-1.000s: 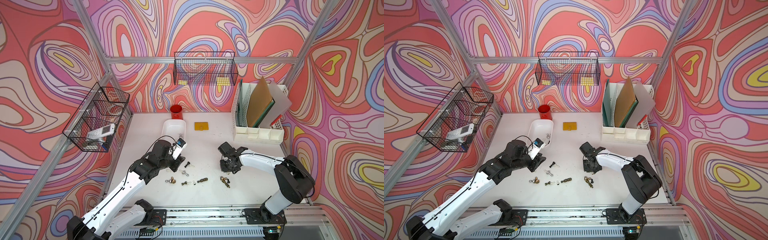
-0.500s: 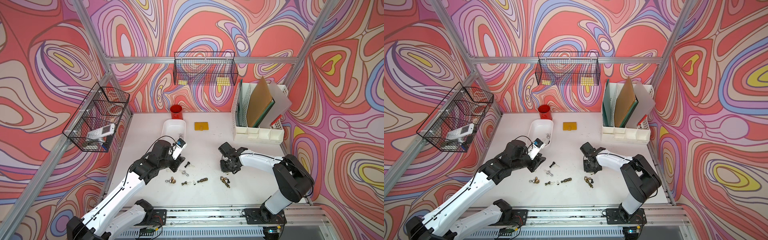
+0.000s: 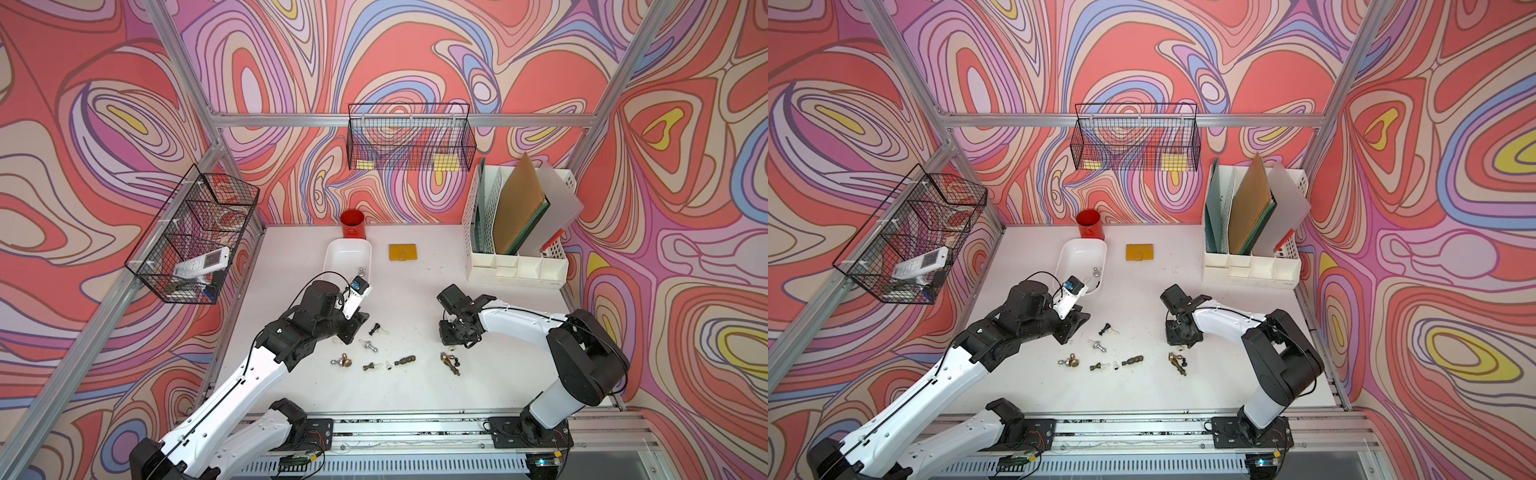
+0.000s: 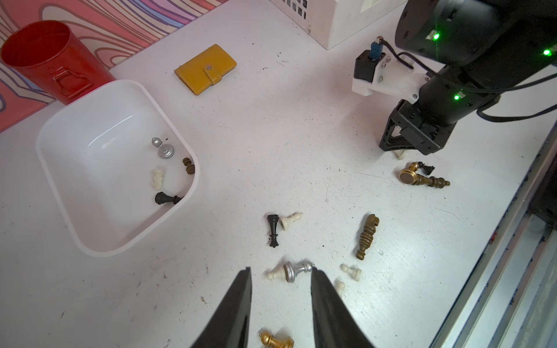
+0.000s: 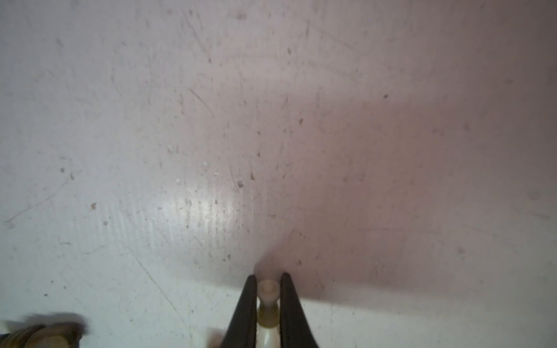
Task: Put the chess pieces into the storage box
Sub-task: Pick up the chess piece at the center of the board, then place the chess piece in the storage box.
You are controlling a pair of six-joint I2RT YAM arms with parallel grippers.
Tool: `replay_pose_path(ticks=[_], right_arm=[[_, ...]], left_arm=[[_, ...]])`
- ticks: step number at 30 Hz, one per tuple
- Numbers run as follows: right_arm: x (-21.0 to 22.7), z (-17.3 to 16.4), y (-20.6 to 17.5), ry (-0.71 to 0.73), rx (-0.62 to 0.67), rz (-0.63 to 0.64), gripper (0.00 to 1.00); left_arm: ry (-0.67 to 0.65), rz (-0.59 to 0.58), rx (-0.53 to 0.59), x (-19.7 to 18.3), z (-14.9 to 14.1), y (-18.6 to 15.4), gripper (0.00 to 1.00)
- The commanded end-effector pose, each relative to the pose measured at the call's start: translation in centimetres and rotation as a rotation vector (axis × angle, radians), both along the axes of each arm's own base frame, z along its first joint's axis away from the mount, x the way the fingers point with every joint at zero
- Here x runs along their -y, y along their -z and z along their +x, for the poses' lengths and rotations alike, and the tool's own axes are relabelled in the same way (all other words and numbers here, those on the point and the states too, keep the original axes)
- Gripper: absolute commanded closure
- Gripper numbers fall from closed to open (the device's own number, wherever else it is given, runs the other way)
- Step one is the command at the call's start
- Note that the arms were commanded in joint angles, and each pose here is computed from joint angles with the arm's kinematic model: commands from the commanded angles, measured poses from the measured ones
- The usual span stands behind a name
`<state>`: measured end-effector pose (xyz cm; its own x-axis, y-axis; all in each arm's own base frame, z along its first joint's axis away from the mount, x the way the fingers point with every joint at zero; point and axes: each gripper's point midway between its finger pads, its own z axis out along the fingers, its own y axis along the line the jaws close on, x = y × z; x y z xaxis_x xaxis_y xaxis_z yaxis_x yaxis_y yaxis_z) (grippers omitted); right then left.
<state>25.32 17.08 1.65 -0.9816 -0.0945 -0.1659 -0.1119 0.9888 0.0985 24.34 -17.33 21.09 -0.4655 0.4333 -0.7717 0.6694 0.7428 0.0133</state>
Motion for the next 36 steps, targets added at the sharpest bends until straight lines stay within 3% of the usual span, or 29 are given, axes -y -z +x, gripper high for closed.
replay_pose_path(ticks=[1, 11, 26, 36], right_arm=[[-0.3, 0.2, -1.6, -0.020, 0.018, 0.018, 0.94], [-2.0, 2.3, -6.0, -0.038, 0.110, 0.091, 0.96], [-9.2, 9.3, -14.2, -0.114, 0.322, 0.346, 0.96], [-18.3, 16.4, -15.7, -0.225, 0.474, 0.580, 0.96]], left_arm=[[-0.014, -0.006, 0.012, -0.1, 0.1, -0.2, 0.62], [-0.020, -0.009, 0.008, -0.1, 0.2, -0.1, 0.63], [-0.065, 0.021, 0.061, -1.2, 0.7, -0.7, 0.63], [-0.168, 0.018, 0.193, -3.4, 1.0, -2.9, 0.63]])
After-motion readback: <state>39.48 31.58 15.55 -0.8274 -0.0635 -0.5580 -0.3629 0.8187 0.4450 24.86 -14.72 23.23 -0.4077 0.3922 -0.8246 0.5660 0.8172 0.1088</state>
